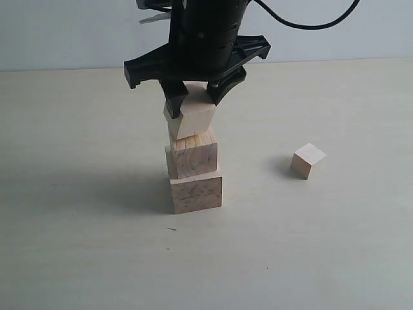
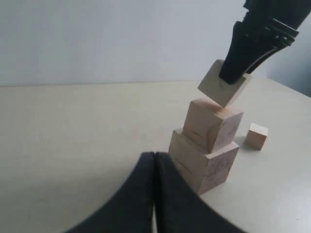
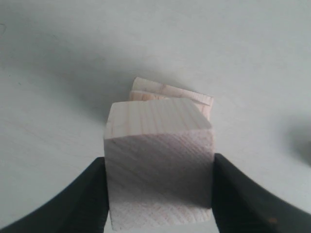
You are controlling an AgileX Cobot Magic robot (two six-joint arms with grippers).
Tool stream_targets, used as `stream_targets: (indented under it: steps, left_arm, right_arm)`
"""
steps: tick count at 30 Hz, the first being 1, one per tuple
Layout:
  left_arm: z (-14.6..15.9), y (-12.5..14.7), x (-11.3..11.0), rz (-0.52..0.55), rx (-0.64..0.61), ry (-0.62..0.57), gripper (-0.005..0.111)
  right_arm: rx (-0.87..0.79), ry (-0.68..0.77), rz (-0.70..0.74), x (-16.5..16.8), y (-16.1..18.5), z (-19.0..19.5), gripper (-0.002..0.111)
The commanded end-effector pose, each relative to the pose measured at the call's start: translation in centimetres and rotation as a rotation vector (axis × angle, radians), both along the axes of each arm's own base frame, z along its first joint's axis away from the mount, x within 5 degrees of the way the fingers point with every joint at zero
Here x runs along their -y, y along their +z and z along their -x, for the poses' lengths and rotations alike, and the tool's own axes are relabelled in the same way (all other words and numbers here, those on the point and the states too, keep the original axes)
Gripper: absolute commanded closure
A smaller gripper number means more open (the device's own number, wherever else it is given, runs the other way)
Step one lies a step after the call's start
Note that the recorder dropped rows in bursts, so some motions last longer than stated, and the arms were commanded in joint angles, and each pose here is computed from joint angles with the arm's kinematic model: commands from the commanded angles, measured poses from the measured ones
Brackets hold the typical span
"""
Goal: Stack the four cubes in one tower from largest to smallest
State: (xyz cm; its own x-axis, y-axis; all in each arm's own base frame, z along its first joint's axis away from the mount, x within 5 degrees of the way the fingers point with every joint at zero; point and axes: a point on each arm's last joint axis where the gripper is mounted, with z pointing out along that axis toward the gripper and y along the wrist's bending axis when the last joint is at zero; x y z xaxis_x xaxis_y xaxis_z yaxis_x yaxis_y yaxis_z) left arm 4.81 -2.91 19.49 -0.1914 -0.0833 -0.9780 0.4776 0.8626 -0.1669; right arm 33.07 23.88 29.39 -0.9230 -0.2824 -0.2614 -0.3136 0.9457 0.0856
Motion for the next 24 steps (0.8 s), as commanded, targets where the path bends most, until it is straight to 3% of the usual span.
stream_targets:
  steps: [1, 17, 24]
  left_arm:
    - [0.0, 0.0, 0.0, 0.003, 0.006, 0.003, 0.107]
    - [0.0, 0.0, 0.0, 0.003, 0.006, 0.003, 0.107]
    - [0.0, 0.0, 0.0, 0.003, 0.006, 0.003, 0.107]
  right_arm:
    - [0.011, -0.007, -0.002, 0.2, 0.2, -0.1, 0.101]
    - [-0.001, -0.009, -0.026, 0.1, 0.4, 0.1, 0.101]
    - [0.047, -0.007, -0.026, 0.7, 2.0, 0.5, 0.101]
